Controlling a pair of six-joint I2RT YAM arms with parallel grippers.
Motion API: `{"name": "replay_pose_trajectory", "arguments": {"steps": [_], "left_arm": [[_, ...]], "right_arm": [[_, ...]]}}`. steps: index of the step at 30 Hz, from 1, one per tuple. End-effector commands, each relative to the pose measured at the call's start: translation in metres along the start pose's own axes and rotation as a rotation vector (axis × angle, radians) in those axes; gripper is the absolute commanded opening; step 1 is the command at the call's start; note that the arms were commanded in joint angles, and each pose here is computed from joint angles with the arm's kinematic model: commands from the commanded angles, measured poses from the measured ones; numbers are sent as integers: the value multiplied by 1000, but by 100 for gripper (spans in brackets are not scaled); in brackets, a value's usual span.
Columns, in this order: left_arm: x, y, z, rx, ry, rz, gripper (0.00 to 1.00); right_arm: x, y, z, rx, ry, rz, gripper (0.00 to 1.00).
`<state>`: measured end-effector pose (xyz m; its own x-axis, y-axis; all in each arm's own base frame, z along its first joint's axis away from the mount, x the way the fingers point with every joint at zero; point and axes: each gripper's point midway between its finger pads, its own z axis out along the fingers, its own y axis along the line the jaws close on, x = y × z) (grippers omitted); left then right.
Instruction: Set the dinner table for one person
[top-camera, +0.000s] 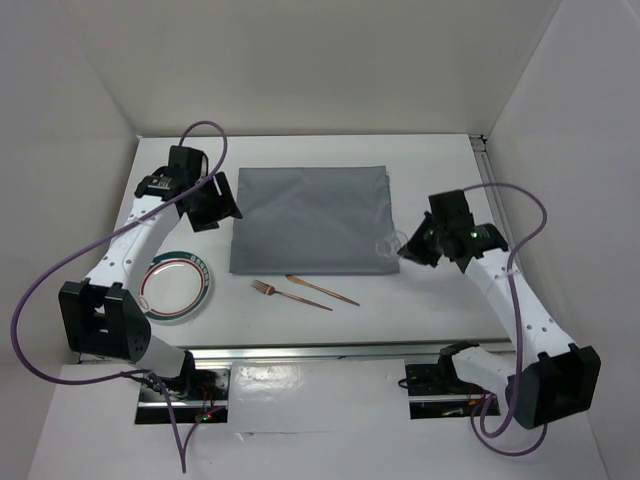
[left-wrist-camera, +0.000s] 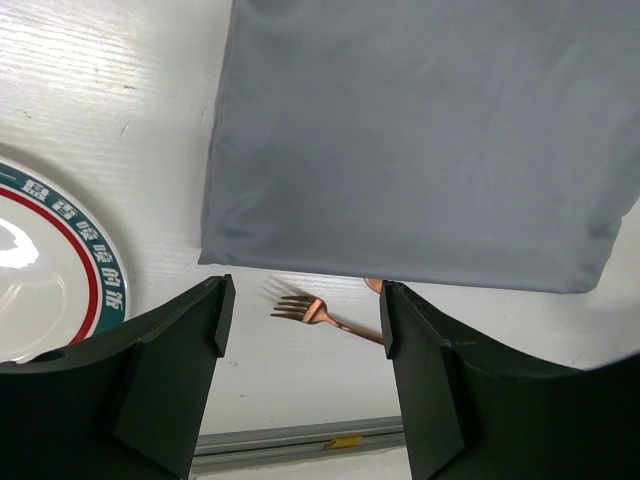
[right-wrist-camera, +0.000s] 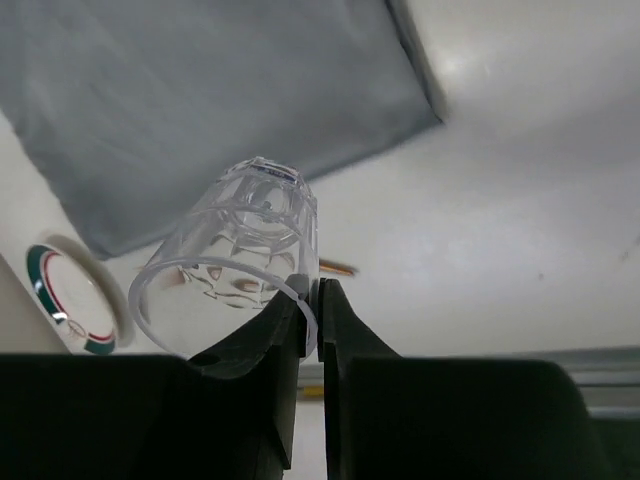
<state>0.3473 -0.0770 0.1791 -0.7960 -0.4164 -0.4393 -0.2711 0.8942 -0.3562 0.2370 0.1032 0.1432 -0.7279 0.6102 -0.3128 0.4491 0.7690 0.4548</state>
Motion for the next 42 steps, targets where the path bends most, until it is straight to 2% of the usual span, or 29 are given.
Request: {"name": "replay_pose_trajectory", "arguments": {"steps": [1,3,4,6,7,8,10,11,13,14,15,16,17,23,38,42], "left_arm": [[-19,-13,-8,41,-64,27,77],[-16,-9,-6,21,-55,7,77],[-14,-4,-2,-5,-44,4,77],[-15,3,-4,-49,-50,-7,77],[-14,6,-4,-63,-48,-8,77],[-13,8,-4,-77,-46,-19,77],[-11,13,-9,-92,-65,-30,78],[-9,14,-11,-91,-67,-42,79],[-9,18,-13,-94,-73,-50,81],[-9,18,-14,-87,-69,-58,81],[-9,18,-14,-87,-68,-49,81],[-9,17,-14,-78,-63,-49,81],[-5,19,-11,-88,-45,-41,81],[-8,30,-10,-141,-37,-41,81],[-3,39,-8,-182,-30,-32,82],[0,46,-10,-227,-27,-80,83]], "right_arm": [[-52,44,-1,-30,-114,-105,0],[-88,81,-5,-64,-169,-173,0],[-96,88,23,-25,-133,-192,0],[-121,105,39,-1,-161,-242,0],[-146,136,31,-51,-216,-259,0],[-149,135,65,-1,-164,-273,0],[-182,165,67,-32,-223,-277,0],[-182,160,101,12,-175,-290,0],[-206,180,103,-11,-212,-290,0],[-208,172,132,25,-179,-283,0],[-212,175,139,26,-179,-283,0],[-228,183,134,4,-214,-273,0],[-223,175,157,34,-180,-273,0],[-219,156,191,48,-126,-255,0],[-209,122,219,147,-81,-256,0],[-207,119,224,154,-73,-256,1]]}}
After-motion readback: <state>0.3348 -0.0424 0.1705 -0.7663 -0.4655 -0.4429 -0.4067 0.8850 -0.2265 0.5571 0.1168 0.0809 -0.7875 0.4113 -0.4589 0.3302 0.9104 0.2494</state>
